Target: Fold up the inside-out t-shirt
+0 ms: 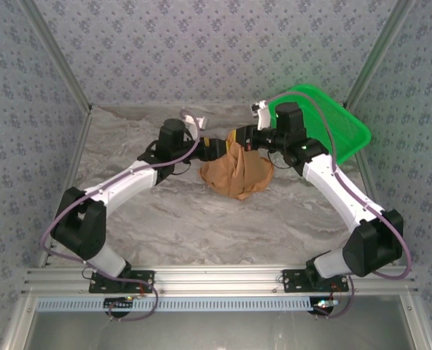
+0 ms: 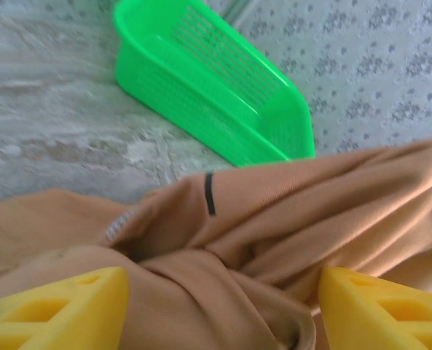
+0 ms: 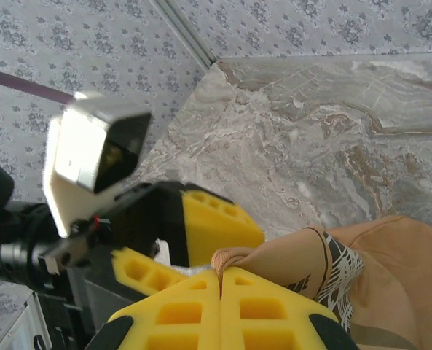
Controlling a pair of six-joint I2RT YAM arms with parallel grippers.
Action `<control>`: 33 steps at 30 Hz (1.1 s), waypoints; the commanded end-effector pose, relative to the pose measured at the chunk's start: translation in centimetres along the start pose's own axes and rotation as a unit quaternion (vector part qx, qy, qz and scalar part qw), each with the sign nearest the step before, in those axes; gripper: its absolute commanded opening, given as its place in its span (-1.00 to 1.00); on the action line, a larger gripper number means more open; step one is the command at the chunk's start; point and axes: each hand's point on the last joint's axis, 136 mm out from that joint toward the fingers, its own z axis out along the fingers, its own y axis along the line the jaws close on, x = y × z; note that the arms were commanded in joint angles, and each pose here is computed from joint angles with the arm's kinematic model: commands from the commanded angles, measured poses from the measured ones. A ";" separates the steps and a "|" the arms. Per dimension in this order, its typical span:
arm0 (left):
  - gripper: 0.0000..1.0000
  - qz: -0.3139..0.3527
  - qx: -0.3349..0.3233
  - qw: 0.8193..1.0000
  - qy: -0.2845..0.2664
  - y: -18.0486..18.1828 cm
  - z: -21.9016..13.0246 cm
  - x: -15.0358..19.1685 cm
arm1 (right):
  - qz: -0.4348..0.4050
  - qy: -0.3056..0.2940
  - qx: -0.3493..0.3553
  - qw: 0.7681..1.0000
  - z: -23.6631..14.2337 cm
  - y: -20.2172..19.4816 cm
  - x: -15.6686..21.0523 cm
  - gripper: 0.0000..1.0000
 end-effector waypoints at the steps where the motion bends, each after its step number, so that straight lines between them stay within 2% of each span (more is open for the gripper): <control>1: 0.31 -0.016 0.033 0.999 0.016 -1.3 0.3 0.8 | -0.015 -0.033 -0.008 0.999 -0.6 0.7 -1.9 -1.00; 3: 0.16 -0.022 0.031 0.999 0.020 -0.8 0.7 1.4 | -0.016 -0.038 -0.005 0.999 -0.7 0.7 -2.2 -1.00; 6: -0.29 -0.018 0.033 0.999 0.015 -0.7 0.8 0.8 | -0.021 -0.040 0.005 0.999 -0.6 0.3 -2.5 -1.00; 9: -0.63 0.005 0.024 1.000 -0.017 -0.4 -0.5 -2.0 | -0.035 -0.050 0.030 0.998 -0.7 -0.4 -4.0 -1.00; 11: -0.73 0.016 0.013 0.998 -0.057 0.2 -2.5 -5.1 | -0.041 -0.071 0.036 0.996 -1.1 -0.4 -6.5 -1.00; 14: -0.80 0.043 -0.008 0.988 -0.146 -0.4 -7.9 -10.1 | -0.067 -0.124 0.029 0.990 -2.7 1.8 -11.0 -1.00; 17: -0.89 0.096 -0.044 0.971 -0.217 -2.0 -13.1 -11.9 | -0.094 -0.153 0.033 0.983 -4.7 3.4 -12.5 -1.00; 19: -0.89 0.113 -0.048 0.966 -0.228 -2.7 -14.8 -10.7 | -0.105 -0.148 0.048 0.982 -5.5 3.0 -10.9 -1.00; 21: -0.84 0.103 -0.045 0.972 -0.208 -2.1 -14.9 -7.9 | -0.109 -0.132 0.070 0.983 -5.7 1.7 -8.0 -1.00; 23: -0.75 0.086 -0.043 0.982 -0.165 -0.7 -14.0 -3.4 | -0.096 -0.104 0.098 0.985 -5.5 -0.7 -3.9 -1.00; 25: -0.63 0.065 -0.066 0.990 -0.102 1.9 -12.7 2.5 | -0.058 -0.059 0.122 0.989 -5.1 -3.4 1.5 -1.00; 28: -0.56 0.026 -0.091 0.995 -0.010 4.8 -11.6 10.0 | -0.012 -0.006 0.142 0.990 -4.3 -6.1 7.8 -1.00; 30: -0.39 0.018 -0.101 0.994 0.025 5.3 -11.5 12.8 | 0.025 0.040 0.146 0.988 -3.5 -7.1 12.5 -1.00; 33: -0.08 0.022 -0.111 0.992 0.048 5.0 -11.4 13.9 | 0.066 0.082 0.169 0.980 -3.2 -8.4 17.5 -1.00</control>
